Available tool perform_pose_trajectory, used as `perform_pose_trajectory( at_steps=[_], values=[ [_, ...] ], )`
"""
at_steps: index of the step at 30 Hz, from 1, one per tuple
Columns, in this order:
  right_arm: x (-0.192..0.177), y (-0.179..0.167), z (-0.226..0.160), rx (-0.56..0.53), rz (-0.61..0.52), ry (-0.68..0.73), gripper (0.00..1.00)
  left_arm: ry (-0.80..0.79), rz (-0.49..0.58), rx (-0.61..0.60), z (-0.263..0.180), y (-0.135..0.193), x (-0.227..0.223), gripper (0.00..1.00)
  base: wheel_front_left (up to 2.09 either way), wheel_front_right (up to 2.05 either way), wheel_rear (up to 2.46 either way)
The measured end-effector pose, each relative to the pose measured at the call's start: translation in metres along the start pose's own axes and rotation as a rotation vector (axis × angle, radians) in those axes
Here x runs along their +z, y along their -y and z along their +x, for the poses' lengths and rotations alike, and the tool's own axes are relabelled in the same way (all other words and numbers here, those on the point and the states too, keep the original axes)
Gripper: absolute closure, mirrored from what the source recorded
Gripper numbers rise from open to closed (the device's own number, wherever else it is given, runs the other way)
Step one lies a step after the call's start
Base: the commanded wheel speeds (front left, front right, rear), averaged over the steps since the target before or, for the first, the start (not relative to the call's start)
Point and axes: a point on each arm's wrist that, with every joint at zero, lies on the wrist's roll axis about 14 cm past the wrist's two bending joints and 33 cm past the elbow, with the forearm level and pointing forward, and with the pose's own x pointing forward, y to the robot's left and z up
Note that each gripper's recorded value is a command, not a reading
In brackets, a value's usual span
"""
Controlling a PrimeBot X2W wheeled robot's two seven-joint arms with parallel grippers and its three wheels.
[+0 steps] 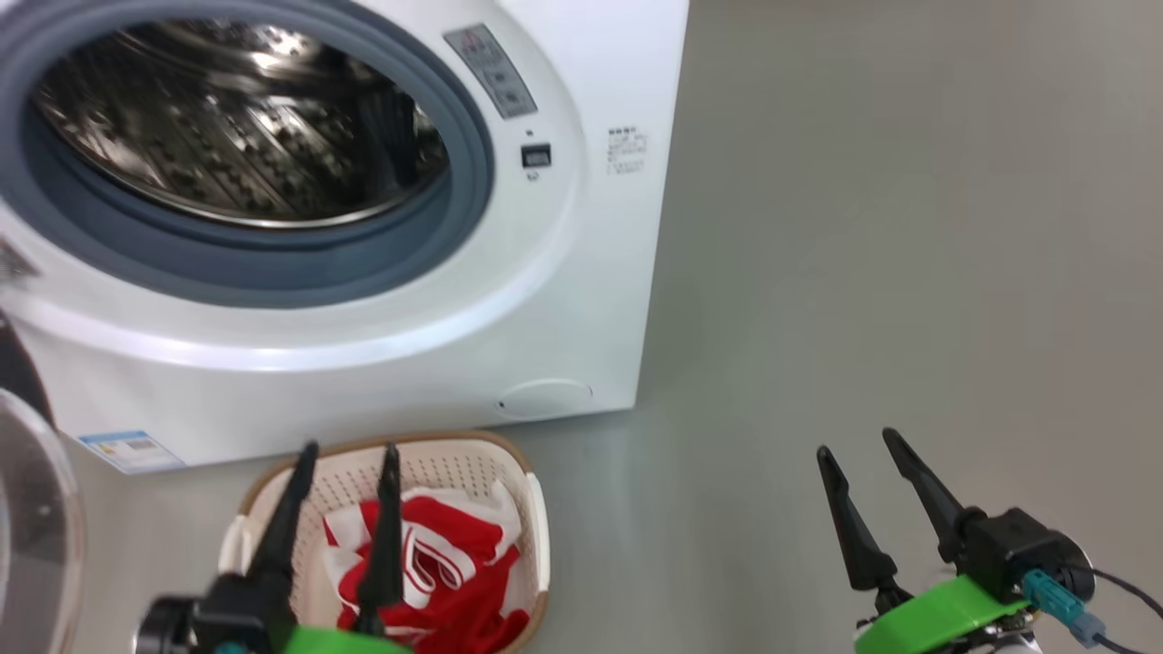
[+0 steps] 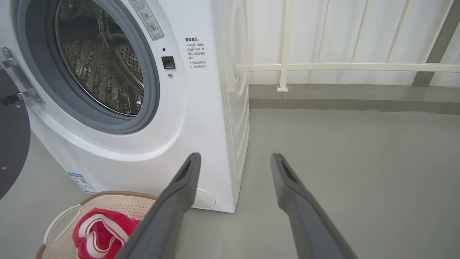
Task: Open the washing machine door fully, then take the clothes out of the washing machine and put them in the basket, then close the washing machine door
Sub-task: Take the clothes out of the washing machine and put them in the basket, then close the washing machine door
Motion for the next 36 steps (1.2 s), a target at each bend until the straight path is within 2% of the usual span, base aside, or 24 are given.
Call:
perform_pose_trajectory(
  at_steps=[6,17,36],
  values=[
    [0.007,-0.004,-0.010,0.009,0.001,0.015,0.00,0.005,0.010,0.012,-0.030,0.001,0.015,0.00,0.00,0.00,0.00],
    [0.014,-0.007,-0.030,0.017,-0.025,0.024,0.00,-0.016,0.019,0.032,-0.063,-0.001,0.015,0.00,0.00,0.00,0.00],
    [0.021,-0.001,-0.039,-0.003,-0.029,0.040,0.00,-0.059,0.026,0.060,-0.074,-0.006,0.005,0.00,0.00,0.00,0.00]
  ],
)
